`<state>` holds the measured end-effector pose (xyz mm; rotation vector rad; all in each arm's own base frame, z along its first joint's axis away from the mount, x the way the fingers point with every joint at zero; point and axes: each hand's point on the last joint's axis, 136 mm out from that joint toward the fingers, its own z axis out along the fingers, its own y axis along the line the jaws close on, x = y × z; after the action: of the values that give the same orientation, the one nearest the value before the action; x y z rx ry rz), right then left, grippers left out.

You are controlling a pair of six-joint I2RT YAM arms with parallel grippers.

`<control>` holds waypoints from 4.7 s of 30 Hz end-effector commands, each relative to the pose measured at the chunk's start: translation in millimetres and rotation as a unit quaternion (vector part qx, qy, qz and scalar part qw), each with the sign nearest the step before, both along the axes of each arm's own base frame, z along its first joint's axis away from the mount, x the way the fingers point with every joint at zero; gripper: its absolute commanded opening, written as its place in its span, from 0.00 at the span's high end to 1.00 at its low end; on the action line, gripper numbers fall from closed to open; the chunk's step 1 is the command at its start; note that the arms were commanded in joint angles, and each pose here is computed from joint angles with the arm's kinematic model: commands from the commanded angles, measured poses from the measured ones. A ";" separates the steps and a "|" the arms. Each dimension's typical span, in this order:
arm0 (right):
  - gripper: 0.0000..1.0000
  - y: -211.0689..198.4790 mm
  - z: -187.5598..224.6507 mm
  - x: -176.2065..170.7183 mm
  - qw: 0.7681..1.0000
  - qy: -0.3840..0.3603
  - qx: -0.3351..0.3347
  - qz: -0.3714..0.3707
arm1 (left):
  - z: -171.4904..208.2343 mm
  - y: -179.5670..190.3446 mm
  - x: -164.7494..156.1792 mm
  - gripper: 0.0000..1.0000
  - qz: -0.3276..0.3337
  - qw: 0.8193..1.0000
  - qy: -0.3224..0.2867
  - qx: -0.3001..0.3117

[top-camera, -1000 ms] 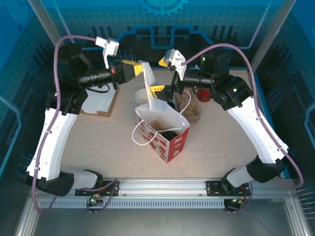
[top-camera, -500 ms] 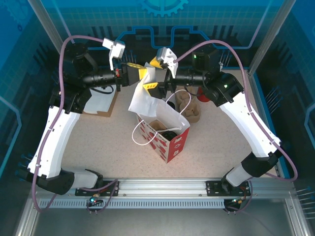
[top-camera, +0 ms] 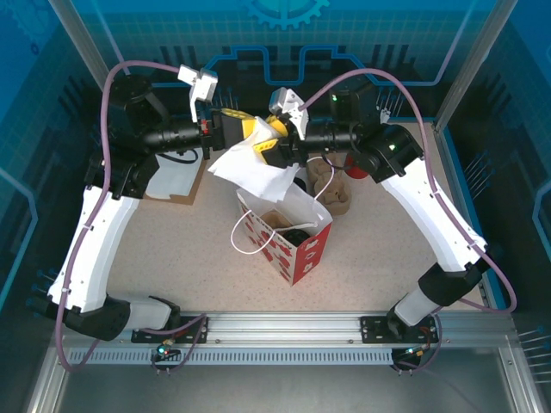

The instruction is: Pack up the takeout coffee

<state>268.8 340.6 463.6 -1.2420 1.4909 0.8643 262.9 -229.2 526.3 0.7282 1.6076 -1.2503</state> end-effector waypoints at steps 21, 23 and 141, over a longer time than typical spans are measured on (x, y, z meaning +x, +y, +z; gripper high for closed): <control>1.00 -19.0 13.6 -10.8 0.999 0.004 -0.007 -0.042 | 30.9 21.8 -30.9 0.45 0.060 0.994 -0.090 0.003; 1.00 -23.6 16.9 -11.0 0.998 0.003 -0.005 -0.054 | 31.5 27.7 -35.4 0.36 0.077 0.992 -0.098 0.005; 0.81 -29.4 -248.8 -38.3 0.881 0.291 -0.258 -0.268 | -206.1 154.4 -44.6 0.01 0.443 0.883 0.130 0.082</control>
<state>230.2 316.0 212.6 -0.8612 2.4993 0.4778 218.0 -74.8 313.7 -0.1267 1.9626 -0.5353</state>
